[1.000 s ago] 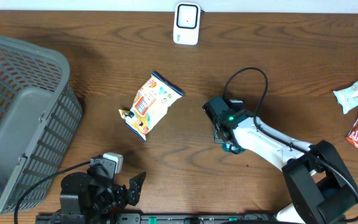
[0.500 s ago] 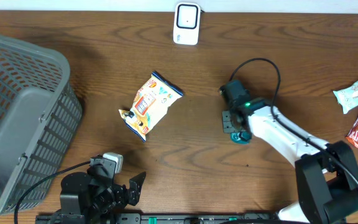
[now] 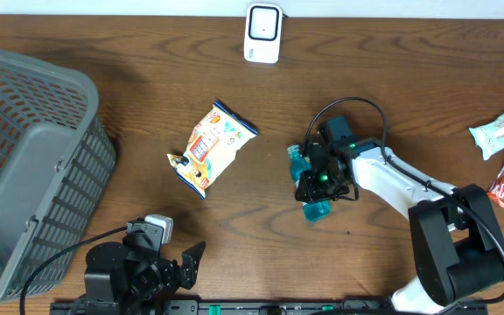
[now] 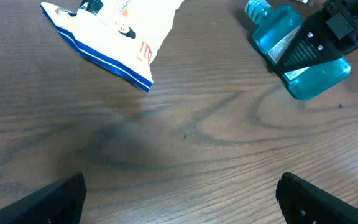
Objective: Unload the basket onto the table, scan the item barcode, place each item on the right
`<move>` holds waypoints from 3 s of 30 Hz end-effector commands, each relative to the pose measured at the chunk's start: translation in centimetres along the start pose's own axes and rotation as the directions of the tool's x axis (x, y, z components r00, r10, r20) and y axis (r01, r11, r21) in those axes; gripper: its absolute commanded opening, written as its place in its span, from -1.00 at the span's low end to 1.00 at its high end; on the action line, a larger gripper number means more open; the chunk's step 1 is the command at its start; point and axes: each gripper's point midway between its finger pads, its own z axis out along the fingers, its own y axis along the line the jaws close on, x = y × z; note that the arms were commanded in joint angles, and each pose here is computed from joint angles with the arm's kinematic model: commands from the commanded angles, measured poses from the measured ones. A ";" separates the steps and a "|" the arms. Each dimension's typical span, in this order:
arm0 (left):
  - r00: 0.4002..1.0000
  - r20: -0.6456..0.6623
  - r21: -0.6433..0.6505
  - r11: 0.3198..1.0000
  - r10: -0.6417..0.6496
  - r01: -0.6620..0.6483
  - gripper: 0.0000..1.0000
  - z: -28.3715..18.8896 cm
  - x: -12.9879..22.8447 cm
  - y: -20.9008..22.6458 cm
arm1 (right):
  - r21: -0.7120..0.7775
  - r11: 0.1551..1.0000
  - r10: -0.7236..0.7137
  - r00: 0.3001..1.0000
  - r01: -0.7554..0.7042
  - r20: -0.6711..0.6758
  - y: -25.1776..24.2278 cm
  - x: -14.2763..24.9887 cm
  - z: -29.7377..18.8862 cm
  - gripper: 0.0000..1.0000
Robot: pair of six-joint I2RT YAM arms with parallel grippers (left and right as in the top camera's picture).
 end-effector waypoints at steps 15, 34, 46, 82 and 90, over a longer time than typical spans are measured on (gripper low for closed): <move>1.000 0.009 -0.006 1.000 0.013 -0.013 0.96 -0.2 -0.2 0.0 | 0.260 0.965 0.016 0.997 -0.035 0.073 -3.5 -4.3 -2.3 -0.66; 1.000 0.009 -0.006 1.000 0.013 -0.013 0.96 -0.2 -0.2 0.0 | 0.276 0.961 -0.034 0.995 0.006 0.097 -2.0 -5.1 -1.9 0.24; 1.000 0.009 -0.006 1.000 0.013 -0.013 0.96 -0.2 -0.2 0.0 | 0.274 0.962 -0.011 0.997 -0.010 0.075 -2.1 -4.4 -1.9 -0.35; 1.000 0.009 -0.006 1.000 0.013 -0.013 0.96 -0.2 -0.2 0.0 | 0.017 0.787 -0.605 0.768 0.616 0.209 9.3 -7.9 -1.2 -0.76; 1.000 0.009 -0.006 1.000 0.013 -0.013 0.96 -0.2 -0.3 0.0 | 0.077 0.772 -0.631 0.746 0.631 0.213 10.3 -8.7 0.4 -0.71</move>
